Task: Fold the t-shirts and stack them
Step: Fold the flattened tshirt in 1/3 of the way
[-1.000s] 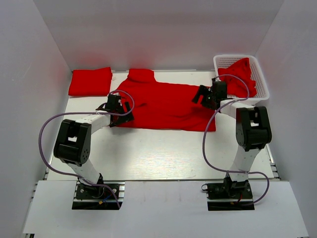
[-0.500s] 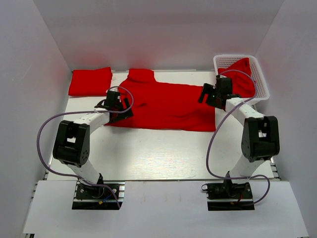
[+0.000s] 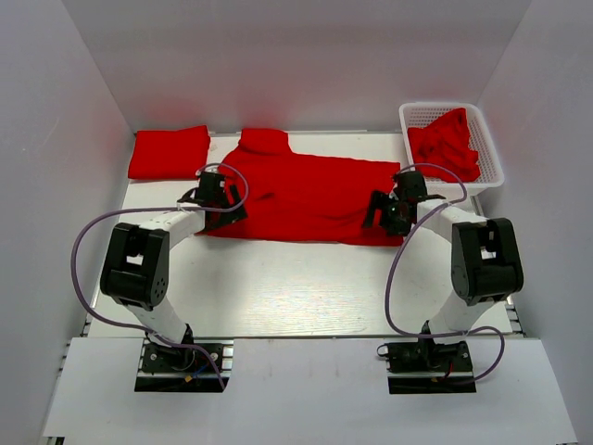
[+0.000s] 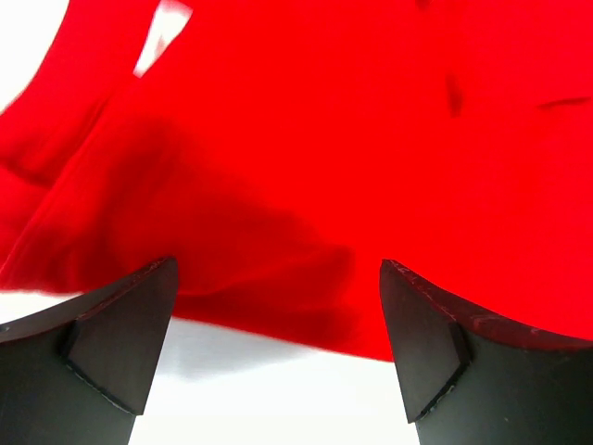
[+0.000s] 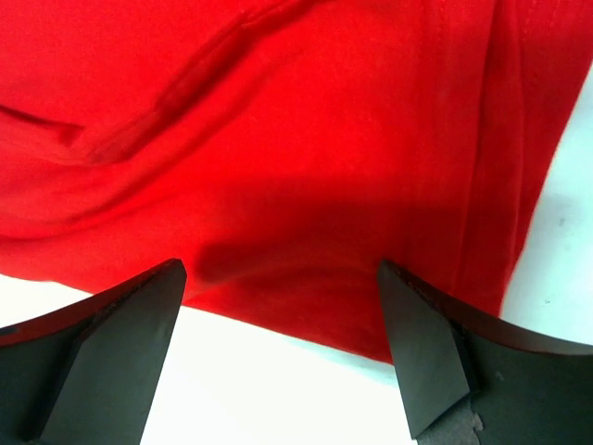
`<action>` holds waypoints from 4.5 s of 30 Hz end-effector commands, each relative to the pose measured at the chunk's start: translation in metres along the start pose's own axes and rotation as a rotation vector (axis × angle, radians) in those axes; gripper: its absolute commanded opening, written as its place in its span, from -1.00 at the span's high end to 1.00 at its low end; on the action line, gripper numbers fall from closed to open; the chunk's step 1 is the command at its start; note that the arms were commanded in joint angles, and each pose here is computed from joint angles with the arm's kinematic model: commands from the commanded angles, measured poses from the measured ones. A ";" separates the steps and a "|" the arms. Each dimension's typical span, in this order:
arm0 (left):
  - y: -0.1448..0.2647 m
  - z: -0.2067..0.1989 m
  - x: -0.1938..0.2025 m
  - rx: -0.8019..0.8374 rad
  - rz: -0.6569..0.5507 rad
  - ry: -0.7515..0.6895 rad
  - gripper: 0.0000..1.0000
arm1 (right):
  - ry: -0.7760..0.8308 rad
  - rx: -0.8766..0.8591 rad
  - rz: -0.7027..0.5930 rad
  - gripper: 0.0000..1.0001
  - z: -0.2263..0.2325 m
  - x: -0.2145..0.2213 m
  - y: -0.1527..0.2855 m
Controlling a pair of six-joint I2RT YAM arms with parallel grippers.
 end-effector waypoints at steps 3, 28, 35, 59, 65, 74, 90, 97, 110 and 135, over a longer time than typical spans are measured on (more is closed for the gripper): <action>0.007 0.031 0.062 -0.104 0.130 0.041 -1.00 | -0.099 0.101 0.056 -0.81 -0.031 0.040 0.003; 0.116 -0.011 0.038 0.201 0.038 0.059 -1.00 | 0.064 -0.071 -0.068 -0.81 -0.003 0.066 0.107; 0.072 -0.039 0.028 0.283 0.101 0.051 -0.84 | 0.067 -0.022 -0.096 -0.81 -0.007 0.051 0.105; 0.012 -0.040 0.033 0.194 0.153 0.026 0.12 | 0.039 0.042 -0.029 -0.81 -0.017 0.055 0.087; 0.006 -0.049 0.025 0.205 0.164 0.019 0.73 | 0.033 0.045 -0.022 -0.81 -0.019 0.057 0.085; 0.006 -0.061 0.010 0.248 0.101 0.004 1.00 | 0.031 0.049 -0.031 -0.81 -0.020 0.057 0.086; -0.040 -0.093 -0.041 0.353 0.044 -0.215 1.00 | 0.063 0.087 -0.058 -0.81 -0.021 0.046 0.094; -0.001 -0.087 -0.052 0.343 -0.009 -0.226 -0.42 | 0.067 0.075 -0.069 -0.81 -0.019 0.045 0.098; 0.051 -0.052 0.001 0.262 0.073 -0.138 -1.00 | 0.066 0.041 -0.070 -0.81 -0.017 0.053 0.103; -0.004 -0.075 0.008 0.352 0.086 -0.075 -1.00 | 0.077 0.081 -0.057 -0.81 -0.023 0.054 0.102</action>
Point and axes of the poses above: each gripper's point midway between its finger pads, its own y axis back along the fingers, its own z axis along the line the jaws close on, x = y × z, the point moved 2 cm from there along y, back along the fingers, and after that the axes turned 9 degrees about -y, right-handed, at the moved point
